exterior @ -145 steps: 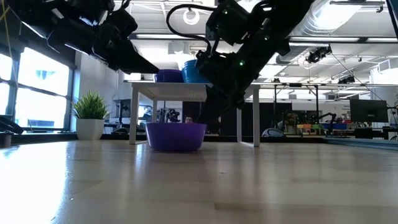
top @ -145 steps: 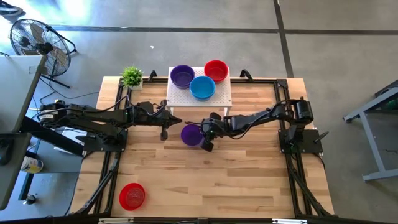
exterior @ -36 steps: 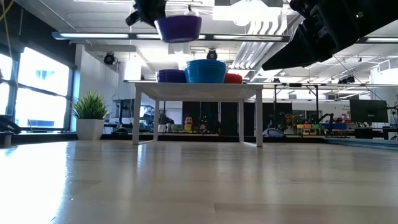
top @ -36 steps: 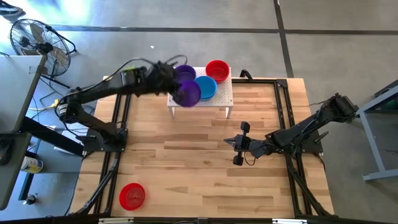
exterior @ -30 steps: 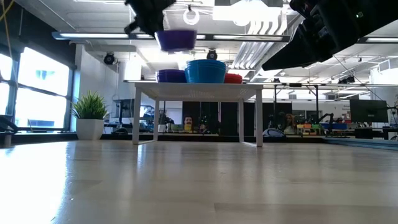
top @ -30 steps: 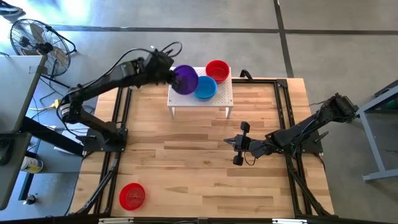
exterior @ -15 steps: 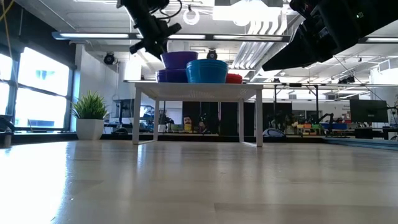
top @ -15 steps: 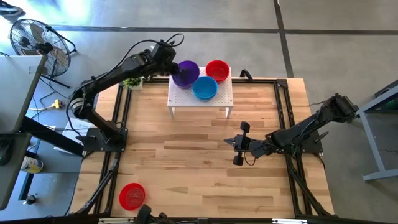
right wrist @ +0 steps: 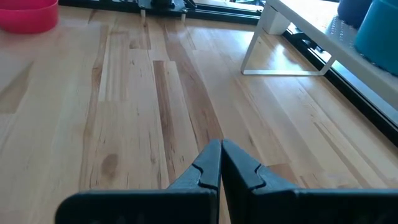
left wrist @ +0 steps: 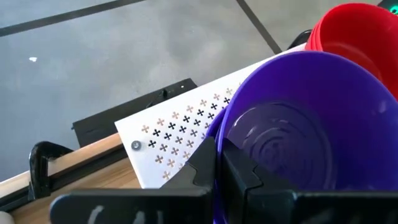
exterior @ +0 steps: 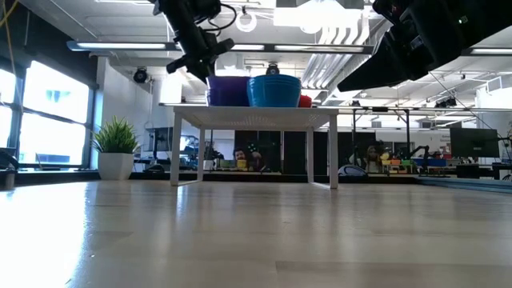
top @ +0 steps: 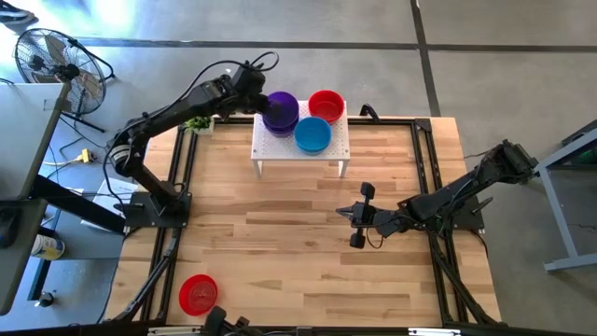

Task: Pick & Place Mini bowls
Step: Stack the purple bowl on the purple bowl on the shelf

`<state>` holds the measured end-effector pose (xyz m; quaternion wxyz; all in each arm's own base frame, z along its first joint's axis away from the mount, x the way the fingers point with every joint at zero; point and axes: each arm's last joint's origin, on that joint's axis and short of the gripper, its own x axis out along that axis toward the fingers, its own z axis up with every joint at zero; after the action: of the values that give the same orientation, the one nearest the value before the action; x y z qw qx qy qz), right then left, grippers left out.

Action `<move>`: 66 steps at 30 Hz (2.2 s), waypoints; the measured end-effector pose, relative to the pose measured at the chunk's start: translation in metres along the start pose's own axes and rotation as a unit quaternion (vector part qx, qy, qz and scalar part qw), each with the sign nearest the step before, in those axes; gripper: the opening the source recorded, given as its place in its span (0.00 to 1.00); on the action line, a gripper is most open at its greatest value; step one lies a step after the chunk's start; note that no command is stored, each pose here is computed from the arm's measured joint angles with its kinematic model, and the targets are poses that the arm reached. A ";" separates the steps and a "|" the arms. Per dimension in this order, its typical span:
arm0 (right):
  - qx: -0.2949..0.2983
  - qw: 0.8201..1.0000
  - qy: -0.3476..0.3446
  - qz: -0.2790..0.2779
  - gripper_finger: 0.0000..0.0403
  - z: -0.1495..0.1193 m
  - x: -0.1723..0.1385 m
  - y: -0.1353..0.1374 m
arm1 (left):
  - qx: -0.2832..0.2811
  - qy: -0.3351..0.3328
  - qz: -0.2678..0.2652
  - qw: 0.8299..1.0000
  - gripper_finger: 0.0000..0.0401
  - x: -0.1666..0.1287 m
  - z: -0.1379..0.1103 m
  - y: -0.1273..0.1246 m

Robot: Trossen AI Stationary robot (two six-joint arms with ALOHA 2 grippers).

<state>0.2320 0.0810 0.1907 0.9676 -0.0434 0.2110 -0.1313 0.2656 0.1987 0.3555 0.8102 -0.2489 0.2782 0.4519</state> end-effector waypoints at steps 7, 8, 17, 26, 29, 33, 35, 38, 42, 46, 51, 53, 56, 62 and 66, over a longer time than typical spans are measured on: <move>0.000 1.000 0.000 0.000 0.00 0.000 0.000 0.000 | 0.003 0.011 0.005 1.000 0.13 0.000 -0.002 0.001; 0.000 1.000 0.000 0.000 0.00 0.000 0.000 0.000 | 0.003 0.012 0.005 1.000 0.16 0.000 -0.002 0.001; 0.000 1.000 0.000 0.000 0.00 0.000 0.000 0.000 | 0.010 0.015 0.019 1.000 0.34 0.000 -0.004 0.002; 0.000 1.000 0.000 0.000 0.00 0.000 0.000 0.000 | 0.042 0.026 0.026 0.998 0.19 0.000 -0.006 0.003; 0.000 1.000 0.000 0.000 0.00 0.000 0.000 0.000 | 0.048 0.032 0.017 0.998 0.10 0.000 -0.007 0.003; 0.000 1.000 0.000 0.000 0.00 0.000 0.000 0.000 | 0.053 0.042 0.014 0.998 0.01 0.000 -0.008 0.003; 0.000 1.000 0.000 0.000 0.00 0.000 0.000 0.000 | 0.056 0.041 0.013 0.998 0.02 0.000 -0.008 0.003; 0.000 1.000 0.000 0.000 0.00 0.000 0.000 0.000 | 0.062 0.037 0.012 0.997 0.03 0.000 -0.007 0.003; 0.000 1.000 0.000 0.000 0.00 0.000 0.000 0.000 | 0.062 0.037 0.013 0.997 0.01 0.000 -0.007 0.003; 0.000 1.000 0.000 0.000 0.00 0.000 0.000 0.000 | 0.061 0.039 -0.005 0.997 0.00 0.000 -0.007 0.002; 0.000 1.000 0.000 0.000 0.00 0.000 0.000 0.000 | 0.081 0.034 -0.045 0.995 0.00 0.000 -0.004 -0.002; 0.000 1.000 0.000 0.000 0.00 0.000 0.000 0.000 | 0.089 0.034 -0.053 0.994 0.00 0.002 -0.005 -0.006; 0.000 1.000 0.000 0.000 0.00 0.000 0.000 0.000 | 0.101 0.046 -0.053 0.992 0.00 0.012 -0.009 -0.011; 0.000 1.000 0.000 0.000 0.00 0.000 0.000 0.000 | 0.111 0.061 -0.033 0.991 0.00 0.029 -0.013 -0.012; 0.000 1.000 0.000 0.000 0.00 0.000 0.000 0.000 | 0.114 0.064 -0.016 0.991 0.00 0.036 -0.015 -0.012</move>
<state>0.2321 0.0808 0.1907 0.9676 -0.0437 0.2108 -0.1317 0.2886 0.2044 0.3221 0.8209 -0.1875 0.3752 0.3874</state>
